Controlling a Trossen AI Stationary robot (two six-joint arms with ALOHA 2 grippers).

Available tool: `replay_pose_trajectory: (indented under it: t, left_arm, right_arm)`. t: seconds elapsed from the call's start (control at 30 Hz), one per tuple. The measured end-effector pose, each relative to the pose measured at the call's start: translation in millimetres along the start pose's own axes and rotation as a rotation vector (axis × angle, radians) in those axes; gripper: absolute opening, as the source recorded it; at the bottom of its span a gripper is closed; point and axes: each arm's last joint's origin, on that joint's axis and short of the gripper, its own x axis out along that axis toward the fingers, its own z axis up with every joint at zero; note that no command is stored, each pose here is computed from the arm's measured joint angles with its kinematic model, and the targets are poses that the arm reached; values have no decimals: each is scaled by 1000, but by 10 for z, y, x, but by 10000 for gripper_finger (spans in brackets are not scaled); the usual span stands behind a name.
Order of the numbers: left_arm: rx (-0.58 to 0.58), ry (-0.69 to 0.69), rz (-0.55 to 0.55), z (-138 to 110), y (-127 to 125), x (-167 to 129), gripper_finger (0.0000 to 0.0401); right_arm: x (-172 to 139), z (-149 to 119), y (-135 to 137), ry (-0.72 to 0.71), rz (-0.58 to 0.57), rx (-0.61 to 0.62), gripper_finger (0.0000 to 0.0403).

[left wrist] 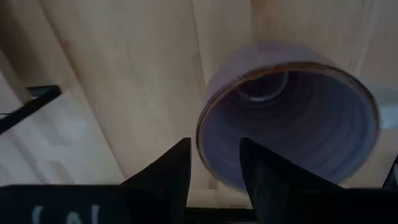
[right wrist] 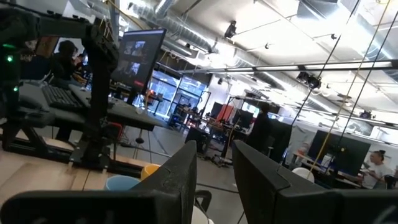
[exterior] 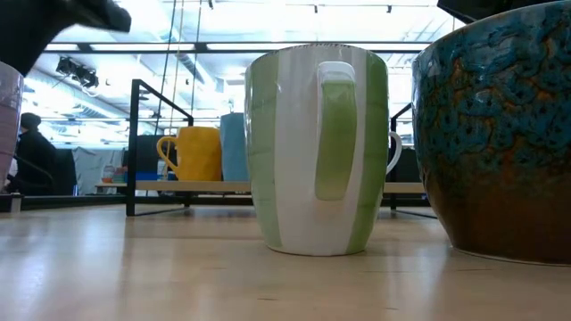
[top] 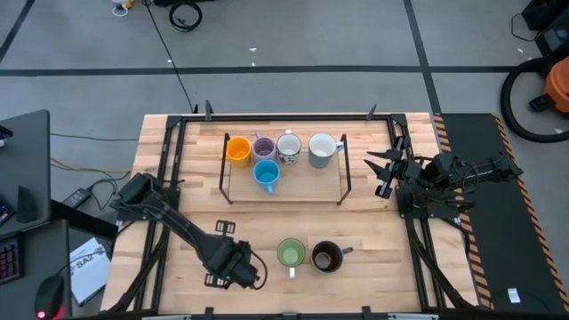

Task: Place coffee mugs
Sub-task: Put the purple mug on the shelf

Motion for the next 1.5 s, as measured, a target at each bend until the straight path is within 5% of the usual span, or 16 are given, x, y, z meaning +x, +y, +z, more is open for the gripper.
replay_pose_trajectory:
  t: [0.7,1.0,1.13,1.5]
  left_arm:
    - [-138,-62,-6,-95,62,315,140]
    - [-154,-60,-23,-58,143,301,22]
    - [-160,-55,-19,-25,203,280,21]
    - [-373,-181,-42,-24,930,-169,21]
  right_arm:
    - [0,0,-1,1,-2,10,110]
    - [0,0,-1,2,-3,15,110]
    - [0,0,-1,2,-3,23,110]
    - [0,2,3,-7,11,26,110]
